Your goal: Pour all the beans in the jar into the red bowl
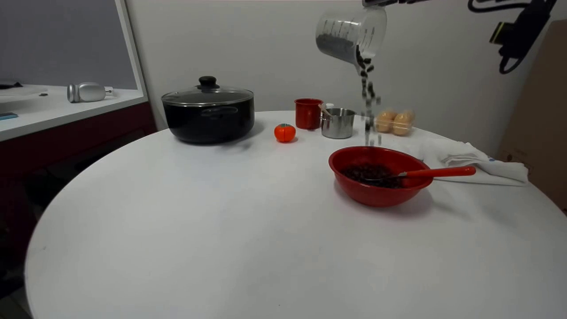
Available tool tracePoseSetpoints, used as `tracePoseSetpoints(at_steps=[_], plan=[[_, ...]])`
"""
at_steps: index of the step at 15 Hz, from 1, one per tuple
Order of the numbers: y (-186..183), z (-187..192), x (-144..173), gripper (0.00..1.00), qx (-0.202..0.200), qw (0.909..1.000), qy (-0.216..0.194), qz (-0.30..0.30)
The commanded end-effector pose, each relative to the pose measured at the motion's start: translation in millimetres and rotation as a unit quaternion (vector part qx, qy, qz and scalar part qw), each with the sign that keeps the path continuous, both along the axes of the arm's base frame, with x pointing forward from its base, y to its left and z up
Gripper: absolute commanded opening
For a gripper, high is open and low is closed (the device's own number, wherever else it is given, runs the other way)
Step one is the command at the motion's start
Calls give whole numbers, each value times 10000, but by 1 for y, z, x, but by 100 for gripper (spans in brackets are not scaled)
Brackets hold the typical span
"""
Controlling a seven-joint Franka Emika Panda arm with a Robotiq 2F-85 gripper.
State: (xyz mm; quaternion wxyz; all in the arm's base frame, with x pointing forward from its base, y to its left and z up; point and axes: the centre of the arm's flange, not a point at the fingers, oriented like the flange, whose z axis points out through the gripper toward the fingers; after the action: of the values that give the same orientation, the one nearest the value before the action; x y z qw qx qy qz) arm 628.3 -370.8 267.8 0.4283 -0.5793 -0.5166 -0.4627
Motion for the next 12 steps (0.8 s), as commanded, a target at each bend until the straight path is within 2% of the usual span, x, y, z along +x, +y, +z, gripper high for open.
tracePoseSetpoints(at_steps=[1,12], plan=[[-13,7,12,7,317,9993,175,0],[-13,9,12,7,532,9965,635,-131]])
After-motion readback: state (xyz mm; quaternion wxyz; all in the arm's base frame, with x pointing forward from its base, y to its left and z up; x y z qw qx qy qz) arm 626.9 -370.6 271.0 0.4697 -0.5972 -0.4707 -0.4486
